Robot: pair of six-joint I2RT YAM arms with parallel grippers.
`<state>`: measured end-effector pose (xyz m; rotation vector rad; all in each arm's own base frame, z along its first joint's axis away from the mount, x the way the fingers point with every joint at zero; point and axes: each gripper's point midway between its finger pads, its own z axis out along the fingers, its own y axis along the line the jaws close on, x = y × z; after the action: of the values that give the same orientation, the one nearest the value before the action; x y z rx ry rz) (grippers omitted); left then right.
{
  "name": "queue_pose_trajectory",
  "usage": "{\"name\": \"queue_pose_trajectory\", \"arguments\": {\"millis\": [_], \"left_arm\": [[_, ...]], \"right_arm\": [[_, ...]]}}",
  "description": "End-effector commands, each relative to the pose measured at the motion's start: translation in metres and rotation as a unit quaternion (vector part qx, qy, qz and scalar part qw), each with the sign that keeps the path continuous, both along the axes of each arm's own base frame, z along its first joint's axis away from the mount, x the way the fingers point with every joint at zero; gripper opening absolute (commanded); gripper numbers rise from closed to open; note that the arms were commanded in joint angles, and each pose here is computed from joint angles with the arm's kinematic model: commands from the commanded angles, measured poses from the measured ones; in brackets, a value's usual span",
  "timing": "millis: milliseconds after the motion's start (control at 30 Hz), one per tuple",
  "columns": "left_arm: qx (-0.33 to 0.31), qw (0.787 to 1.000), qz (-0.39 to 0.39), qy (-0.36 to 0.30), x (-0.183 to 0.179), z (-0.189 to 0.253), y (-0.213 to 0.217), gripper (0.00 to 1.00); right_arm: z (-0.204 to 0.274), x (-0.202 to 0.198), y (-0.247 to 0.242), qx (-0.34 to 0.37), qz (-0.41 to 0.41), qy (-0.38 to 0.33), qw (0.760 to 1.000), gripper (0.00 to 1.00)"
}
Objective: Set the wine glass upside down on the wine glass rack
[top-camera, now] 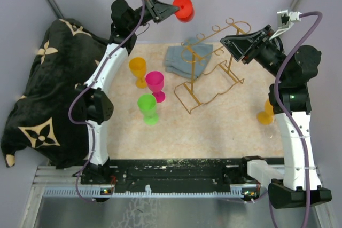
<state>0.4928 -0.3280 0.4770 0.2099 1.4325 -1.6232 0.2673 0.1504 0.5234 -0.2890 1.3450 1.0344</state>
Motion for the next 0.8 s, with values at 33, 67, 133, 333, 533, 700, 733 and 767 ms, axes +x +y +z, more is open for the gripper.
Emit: {"name": "queue_pose_trajectory", "arguments": {"millis": [33,67,133,333,533,700,733,767], "left_arm": [[0.005,1.0,0.01,-0.018,-0.001,0.002,-0.015,0.0],[0.006,1.0,0.007,-0.016,-0.002,0.0,-0.016,0.0],[0.006,1.0,0.006,-0.009,-0.003,-0.004,-0.018,0.0],[0.018,0.999,0.038,0.02,-0.003,-0.022,-0.009,0.0],[0.032,0.996,0.06,0.051,-0.008,-0.036,-0.001,0.0],[0.039,0.995,0.065,0.06,-0.016,-0.036,0.003,0.0],[0.041,0.995,0.068,0.06,-0.017,-0.036,0.004,0.0],[0.043,0.995,0.07,0.063,-0.018,-0.037,0.005,0.0]], "right_arm": [[0.008,-0.006,-0.005,-0.006,-0.017,-0.022,1.0,0.34],[0.007,-0.006,-0.004,-0.006,-0.017,-0.021,1.0,0.34],[0.007,-0.006,-0.005,-0.007,-0.018,-0.02,1.0,0.34],[0.003,-0.004,-0.005,-0.004,-0.017,-0.017,1.0,0.34],[0.001,-0.002,-0.003,0.0,-0.012,-0.013,1.0,0.33],[-0.002,-0.002,-0.003,0.0,-0.011,-0.011,1.0,0.33],[-0.002,-0.002,-0.003,0.001,-0.011,-0.01,1.0,0.33],[-0.003,-0.002,-0.003,0.001,-0.01,-0.009,1.0,0.33]]}}
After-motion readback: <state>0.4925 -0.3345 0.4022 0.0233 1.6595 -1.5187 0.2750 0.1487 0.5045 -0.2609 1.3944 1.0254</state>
